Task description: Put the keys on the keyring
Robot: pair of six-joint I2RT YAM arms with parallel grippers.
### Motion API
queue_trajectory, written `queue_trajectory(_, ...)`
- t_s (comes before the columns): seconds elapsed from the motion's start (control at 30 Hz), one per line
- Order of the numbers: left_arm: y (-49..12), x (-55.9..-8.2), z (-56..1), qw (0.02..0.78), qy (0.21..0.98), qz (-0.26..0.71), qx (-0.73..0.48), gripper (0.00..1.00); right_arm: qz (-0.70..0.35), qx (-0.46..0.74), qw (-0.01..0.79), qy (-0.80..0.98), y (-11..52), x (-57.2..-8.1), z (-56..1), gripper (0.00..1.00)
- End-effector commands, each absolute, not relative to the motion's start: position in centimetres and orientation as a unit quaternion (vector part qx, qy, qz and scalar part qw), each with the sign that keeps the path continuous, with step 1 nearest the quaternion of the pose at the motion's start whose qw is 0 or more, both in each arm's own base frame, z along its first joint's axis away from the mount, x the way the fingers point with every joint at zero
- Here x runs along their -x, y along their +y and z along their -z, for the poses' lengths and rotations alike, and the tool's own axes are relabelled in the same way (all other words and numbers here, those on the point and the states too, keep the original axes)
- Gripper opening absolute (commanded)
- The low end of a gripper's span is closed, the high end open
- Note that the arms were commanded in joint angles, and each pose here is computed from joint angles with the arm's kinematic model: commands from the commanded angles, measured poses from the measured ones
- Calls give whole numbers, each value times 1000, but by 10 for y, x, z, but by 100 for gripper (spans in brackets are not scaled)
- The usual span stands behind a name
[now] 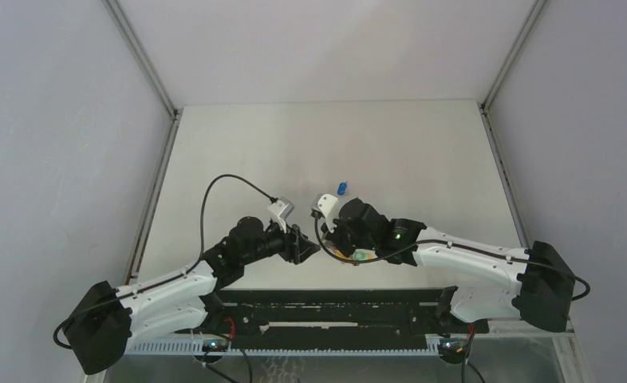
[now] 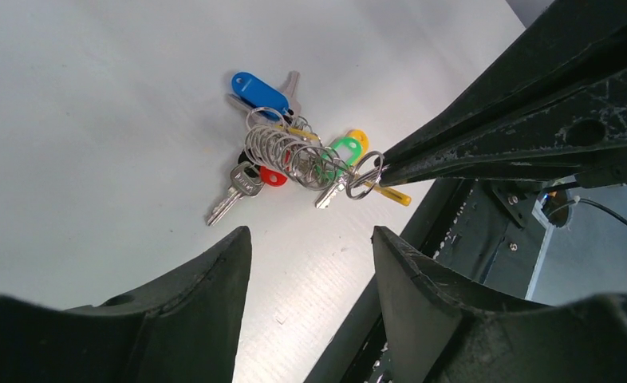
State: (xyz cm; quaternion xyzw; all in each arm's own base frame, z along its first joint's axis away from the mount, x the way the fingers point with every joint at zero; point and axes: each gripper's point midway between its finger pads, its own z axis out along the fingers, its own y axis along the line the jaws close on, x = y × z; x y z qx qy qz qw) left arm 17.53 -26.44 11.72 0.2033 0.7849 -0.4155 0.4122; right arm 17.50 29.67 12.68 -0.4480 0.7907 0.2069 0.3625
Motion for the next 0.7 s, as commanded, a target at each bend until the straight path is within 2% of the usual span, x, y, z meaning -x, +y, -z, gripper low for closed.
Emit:
queue_trajectory(0.0,-283,-185,-165,452,740,446,-222,63,-234,436,400,771,307,-182,-155,0)
queue_trajectory(0.2,-280,-196,-163,460,753,426,-199,63,-237,436,399,771,307,-181,-154,0)
queue_trajectory(0.47,-260,-220,-149,468,795,363,-132,54,-239,435,397,772,304,-179,-153,0)
queue_trajectory(0.67,-255,-223,-146,466,805,347,-122,54,-252,431,410,764,302,-177,-162,0)
